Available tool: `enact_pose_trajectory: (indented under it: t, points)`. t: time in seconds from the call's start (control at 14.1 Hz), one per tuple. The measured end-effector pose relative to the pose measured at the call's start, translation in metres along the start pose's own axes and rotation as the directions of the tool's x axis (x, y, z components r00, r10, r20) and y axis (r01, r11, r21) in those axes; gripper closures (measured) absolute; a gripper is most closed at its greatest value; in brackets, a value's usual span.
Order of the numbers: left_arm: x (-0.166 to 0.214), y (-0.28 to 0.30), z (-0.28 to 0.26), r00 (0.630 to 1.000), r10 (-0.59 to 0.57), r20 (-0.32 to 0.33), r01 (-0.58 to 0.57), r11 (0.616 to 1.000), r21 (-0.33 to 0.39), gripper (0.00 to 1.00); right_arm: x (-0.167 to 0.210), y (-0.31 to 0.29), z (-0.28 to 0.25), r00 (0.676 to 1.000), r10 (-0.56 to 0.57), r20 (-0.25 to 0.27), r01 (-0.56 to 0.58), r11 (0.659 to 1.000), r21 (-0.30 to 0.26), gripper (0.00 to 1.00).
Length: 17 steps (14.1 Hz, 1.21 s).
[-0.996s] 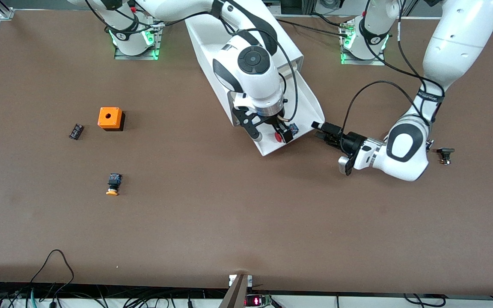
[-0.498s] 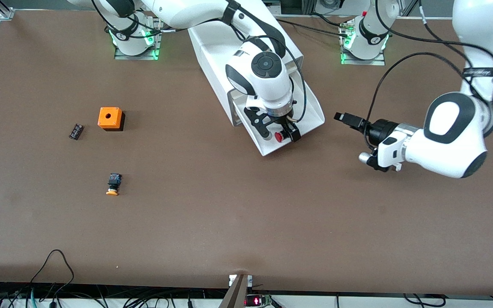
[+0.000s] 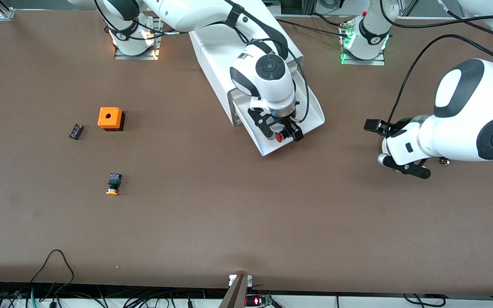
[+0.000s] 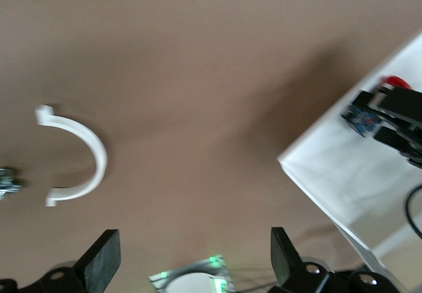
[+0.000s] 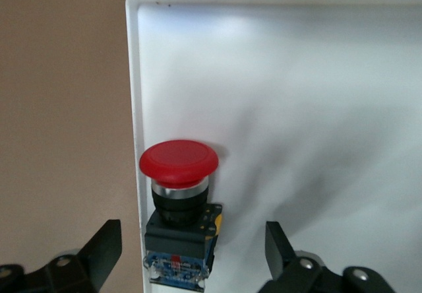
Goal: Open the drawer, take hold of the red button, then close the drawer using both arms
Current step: 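Lift the red button out with the right gripper while the left gripper shifts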
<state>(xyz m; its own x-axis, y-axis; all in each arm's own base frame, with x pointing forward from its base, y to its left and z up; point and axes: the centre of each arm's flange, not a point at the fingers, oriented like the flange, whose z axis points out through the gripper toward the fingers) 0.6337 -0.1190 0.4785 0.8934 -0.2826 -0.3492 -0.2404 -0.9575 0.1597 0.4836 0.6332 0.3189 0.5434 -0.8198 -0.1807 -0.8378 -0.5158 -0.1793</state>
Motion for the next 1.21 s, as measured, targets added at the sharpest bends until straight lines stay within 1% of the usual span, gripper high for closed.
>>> enact_pose_trajectory:
  t: [0.14, 0.21, 0.36, 0.5, 0.64, 0.78, 0.92, 1.07, 1.21]
  points:
    - [0.002, -0.008, -0.015, 0.998, -0.014, -0.064, 0.015, 1.0, 0.017, 0.0, 0.001, 0.0, 0.0, 1.0, 0.001, -0.003, -0.001, 1.0, 0.0, 0.35]
    - [0.002, -0.013, -0.018, 0.997, -0.023, -0.078, 0.025, 0.999, 0.02, 0.0, 0.001, -0.001, -0.001, 1.0, 0.001, -0.003, -0.001, 1.0, 0.0, 0.44]
    - [0.003, -0.021, -0.019, 0.995, -0.056, -0.087, 0.059, 0.998, 0.028, 0.01, 0.002, -0.001, -0.002, 1.0, 0.002, -0.003, -0.002, 1.0, 0.001, 0.59]
    - [0.007, -0.024, -0.022, 0.984, -0.116, -0.136, 0.121, 0.992, 0.032, 0.01, 0.002, -0.002, -0.003, 1.0, 0.002, -0.004, -0.002, 1.0, -0.001, 0.59]
    - [0.008, -0.018, -0.019, 0.968, -0.148, -0.202, 0.158, 0.987, 0.035, 0.01, 0.009, -0.007, -0.012, 1.0, 0.012, -0.013, -0.012, 1.0, -0.011, 0.59]
    - [0.003, -0.01, -0.004, 0.949, -0.152, -0.277, 0.171, 0.984, 0.045, 0.01, 0.028, -0.02, -0.038, 0.999, 0.039, -0.021, -0.04, 0.999, -0.012, 0.59]
    - [-0.003, -0.007, 0.016, 0.934, -0.166, -0.316, 0.191, 0.98, 0.05, 0.01, 0.055, -0.036, -0.068, 0.998, 0.05, -0.024, -0.05, 0.999, 0.005, 0.59]
    - [-0.007, -0.007, 0.028, 0.927, -0.2, -0.319, 0.225, 0.973, 0.043, 0.01, 0.081, -0.045, -0.093, 0.999, -0.031, -0.027, 0.031, 1.0, 0.002, 0.59]
    - [-0.007, -0.009, 0.033, 0.919, -0.237, -0.314, 0.26, 0.965, 0.033, 0.01, 0.102, -0.047, -0.111, 0.989, -0.147, -0.033, 0.146, 0.989, -0.025, 0.59]
